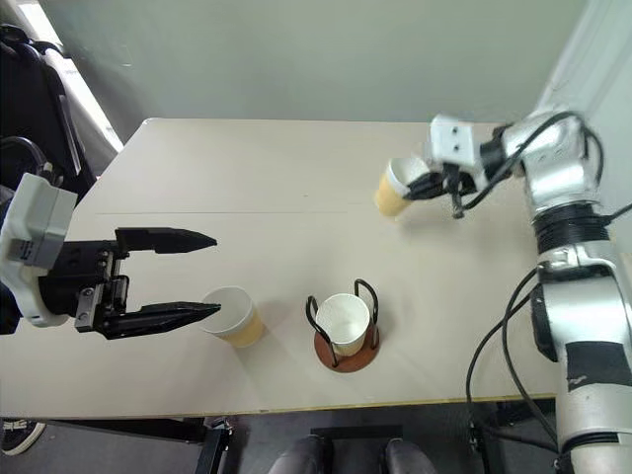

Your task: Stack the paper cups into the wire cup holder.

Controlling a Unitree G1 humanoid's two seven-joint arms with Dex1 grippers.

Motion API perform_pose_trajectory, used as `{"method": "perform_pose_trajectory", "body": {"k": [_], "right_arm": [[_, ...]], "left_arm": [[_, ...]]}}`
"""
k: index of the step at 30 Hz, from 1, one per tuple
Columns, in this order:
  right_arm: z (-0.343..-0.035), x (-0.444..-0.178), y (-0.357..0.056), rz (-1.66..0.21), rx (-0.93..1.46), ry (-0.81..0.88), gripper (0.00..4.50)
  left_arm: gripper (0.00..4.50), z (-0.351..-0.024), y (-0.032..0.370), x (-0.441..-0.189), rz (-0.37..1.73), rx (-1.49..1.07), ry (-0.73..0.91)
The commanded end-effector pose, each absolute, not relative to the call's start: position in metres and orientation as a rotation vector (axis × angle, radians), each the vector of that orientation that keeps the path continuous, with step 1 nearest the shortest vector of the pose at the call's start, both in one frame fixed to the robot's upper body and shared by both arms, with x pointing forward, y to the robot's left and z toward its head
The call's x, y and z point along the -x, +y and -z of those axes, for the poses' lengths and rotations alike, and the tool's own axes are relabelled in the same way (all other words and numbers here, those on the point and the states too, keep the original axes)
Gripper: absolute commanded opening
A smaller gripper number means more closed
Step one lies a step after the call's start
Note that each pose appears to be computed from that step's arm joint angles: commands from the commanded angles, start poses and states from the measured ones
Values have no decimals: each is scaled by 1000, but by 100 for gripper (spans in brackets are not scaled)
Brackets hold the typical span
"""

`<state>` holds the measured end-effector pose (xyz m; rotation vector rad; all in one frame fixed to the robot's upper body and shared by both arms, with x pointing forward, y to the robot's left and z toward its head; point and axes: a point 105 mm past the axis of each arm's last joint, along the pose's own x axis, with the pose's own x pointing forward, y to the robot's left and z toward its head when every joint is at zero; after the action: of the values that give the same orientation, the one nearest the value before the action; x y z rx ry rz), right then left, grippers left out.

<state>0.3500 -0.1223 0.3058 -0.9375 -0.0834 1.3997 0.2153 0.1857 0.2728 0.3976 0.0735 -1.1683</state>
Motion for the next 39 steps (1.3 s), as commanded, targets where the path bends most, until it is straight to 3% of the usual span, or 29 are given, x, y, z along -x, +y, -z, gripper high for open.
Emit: {"method": "perform_pose_trajectory", "body": {"k": [1,3,13,27,30,39], "right_arm": [[-327,-280,-99,-1662,836,-195,4],[-318,-258,-92,-1755,815,-169,4],[-256,-250,-77,-1759,1039,-22,4],[-240,-252,-69,-1775,1091,0,4],[-237,-253,-68,-1779,1091,13,60],[-253,-258,-67,-1741,1021,-18,373]], "left_arm": [[450,-280,185,-215,1172,-433,43],[450,-279,184,-217,1179,-433,44],[450,-280,183,-219,1200,-443,41],[450,-278,181,-217,1197,-437,49],[450,-277,182,-217,1197,-432,56],[450,-261,192,-224,1172,-502,171]]}}
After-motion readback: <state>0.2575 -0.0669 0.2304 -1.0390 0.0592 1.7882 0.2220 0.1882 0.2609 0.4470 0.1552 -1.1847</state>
